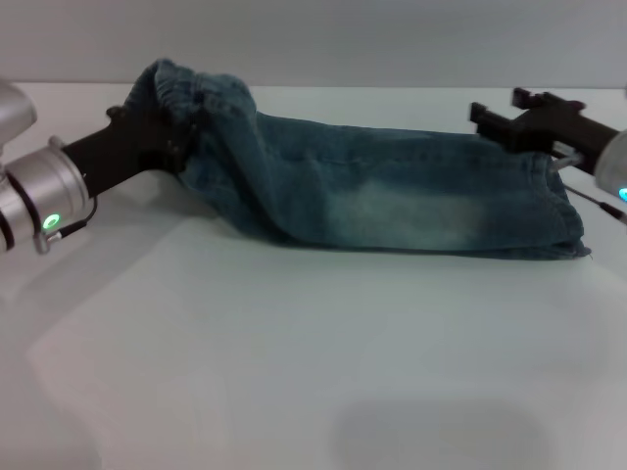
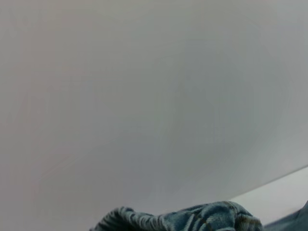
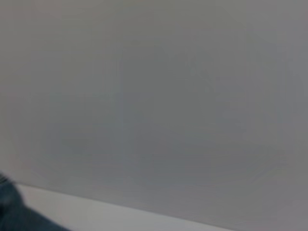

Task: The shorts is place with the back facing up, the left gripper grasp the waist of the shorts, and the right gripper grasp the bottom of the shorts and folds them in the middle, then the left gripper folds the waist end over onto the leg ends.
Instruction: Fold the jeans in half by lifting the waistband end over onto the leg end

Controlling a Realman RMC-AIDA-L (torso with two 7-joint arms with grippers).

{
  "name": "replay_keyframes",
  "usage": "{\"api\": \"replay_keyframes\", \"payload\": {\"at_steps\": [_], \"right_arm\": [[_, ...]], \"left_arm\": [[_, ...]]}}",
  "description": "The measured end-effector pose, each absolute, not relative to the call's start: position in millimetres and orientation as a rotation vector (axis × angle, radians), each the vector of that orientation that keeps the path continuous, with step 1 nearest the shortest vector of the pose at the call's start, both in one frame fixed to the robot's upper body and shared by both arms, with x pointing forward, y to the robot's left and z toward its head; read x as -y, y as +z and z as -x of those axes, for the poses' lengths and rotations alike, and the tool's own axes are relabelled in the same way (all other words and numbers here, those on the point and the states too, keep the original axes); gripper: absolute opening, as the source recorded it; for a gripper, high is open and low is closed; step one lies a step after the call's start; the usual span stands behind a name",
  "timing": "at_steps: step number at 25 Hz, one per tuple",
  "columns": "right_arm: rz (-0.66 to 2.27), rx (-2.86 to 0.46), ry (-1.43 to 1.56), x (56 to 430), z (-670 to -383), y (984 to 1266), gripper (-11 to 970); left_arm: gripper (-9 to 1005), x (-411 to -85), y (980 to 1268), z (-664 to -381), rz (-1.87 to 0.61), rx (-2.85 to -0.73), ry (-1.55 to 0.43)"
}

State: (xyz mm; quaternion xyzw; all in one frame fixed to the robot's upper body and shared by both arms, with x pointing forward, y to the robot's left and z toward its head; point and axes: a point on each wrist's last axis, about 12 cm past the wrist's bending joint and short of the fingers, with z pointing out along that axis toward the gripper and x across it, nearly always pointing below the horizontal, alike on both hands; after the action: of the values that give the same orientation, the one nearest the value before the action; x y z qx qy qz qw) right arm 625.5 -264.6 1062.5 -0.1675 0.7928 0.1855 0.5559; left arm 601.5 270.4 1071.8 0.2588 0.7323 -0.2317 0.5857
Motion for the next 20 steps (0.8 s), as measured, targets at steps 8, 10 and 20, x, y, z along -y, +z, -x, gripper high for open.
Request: {"api": "replay_keyframes", "payload": {"at_steps": [8,10,20], "right_arm": [[0.475,-1.863,0.502,228.7,-633.2,1064.4,676],[0.483,-1.863,0.518,222.3,-634.0,1064.8,676],[0.496,-1.880,0.545,208.2,-634.9,1063.3,676]], "left_arm": [[119,-245.9,1096.6,-619.2,-0.681,-1.608,-0.602],[110,-240.1,1102.9,-623.1,-0.697,-1.584,-0.617],[108,-229.1,1133.2,-635.3,-0.725,-1.498,-0.685]]}}
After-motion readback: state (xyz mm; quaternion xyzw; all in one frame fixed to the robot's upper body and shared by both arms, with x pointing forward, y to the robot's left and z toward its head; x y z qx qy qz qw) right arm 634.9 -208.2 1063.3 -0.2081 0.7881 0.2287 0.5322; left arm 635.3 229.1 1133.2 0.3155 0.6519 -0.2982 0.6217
